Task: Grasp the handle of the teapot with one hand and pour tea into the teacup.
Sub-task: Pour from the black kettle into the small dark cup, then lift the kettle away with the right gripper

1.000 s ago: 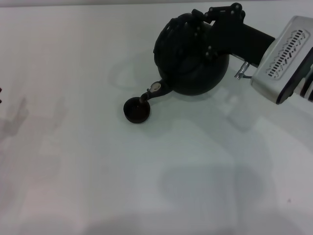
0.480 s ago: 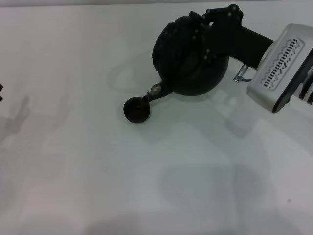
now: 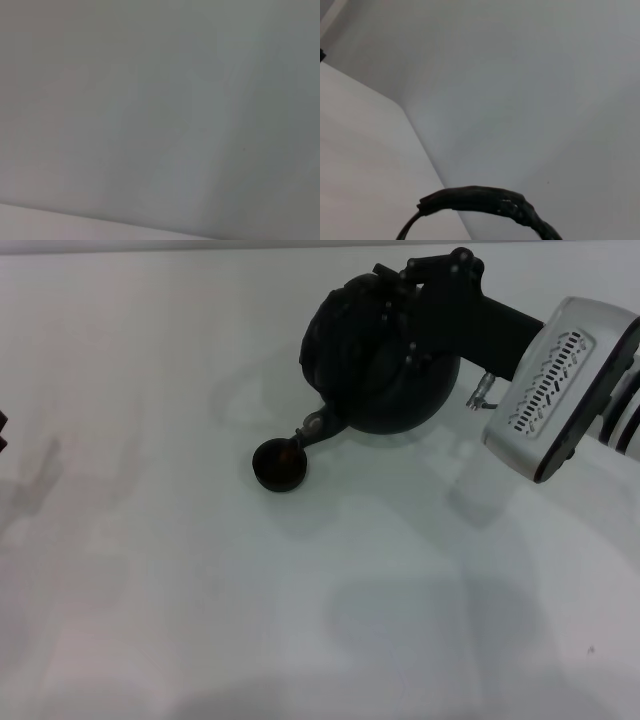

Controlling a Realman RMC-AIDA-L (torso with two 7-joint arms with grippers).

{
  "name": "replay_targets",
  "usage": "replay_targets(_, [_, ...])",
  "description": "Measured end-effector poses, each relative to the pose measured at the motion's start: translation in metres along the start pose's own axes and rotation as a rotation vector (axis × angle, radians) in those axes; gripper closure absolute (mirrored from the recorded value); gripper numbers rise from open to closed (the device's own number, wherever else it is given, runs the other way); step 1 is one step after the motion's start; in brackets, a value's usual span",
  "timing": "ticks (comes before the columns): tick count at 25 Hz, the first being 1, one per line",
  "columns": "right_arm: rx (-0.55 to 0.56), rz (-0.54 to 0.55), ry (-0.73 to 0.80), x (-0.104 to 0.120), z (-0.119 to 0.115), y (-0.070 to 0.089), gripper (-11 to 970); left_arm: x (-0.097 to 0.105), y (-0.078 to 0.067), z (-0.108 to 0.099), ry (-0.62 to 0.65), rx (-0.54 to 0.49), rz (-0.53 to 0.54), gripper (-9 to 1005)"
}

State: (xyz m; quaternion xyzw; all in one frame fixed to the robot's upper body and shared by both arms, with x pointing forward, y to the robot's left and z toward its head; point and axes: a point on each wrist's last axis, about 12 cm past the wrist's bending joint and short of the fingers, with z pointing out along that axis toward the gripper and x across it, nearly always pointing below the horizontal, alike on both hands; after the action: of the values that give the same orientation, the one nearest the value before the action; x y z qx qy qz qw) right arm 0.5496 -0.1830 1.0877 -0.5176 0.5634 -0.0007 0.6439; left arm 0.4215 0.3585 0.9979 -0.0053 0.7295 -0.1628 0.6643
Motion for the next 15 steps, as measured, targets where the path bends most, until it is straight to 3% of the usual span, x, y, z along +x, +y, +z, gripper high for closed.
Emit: replay_targets(15, [0.002,-0.005,0.013,-0.0004,-0.0002,0.0009,850,-0.0003,0.0006,0.0009,0.002,-0.002,0.001,117])
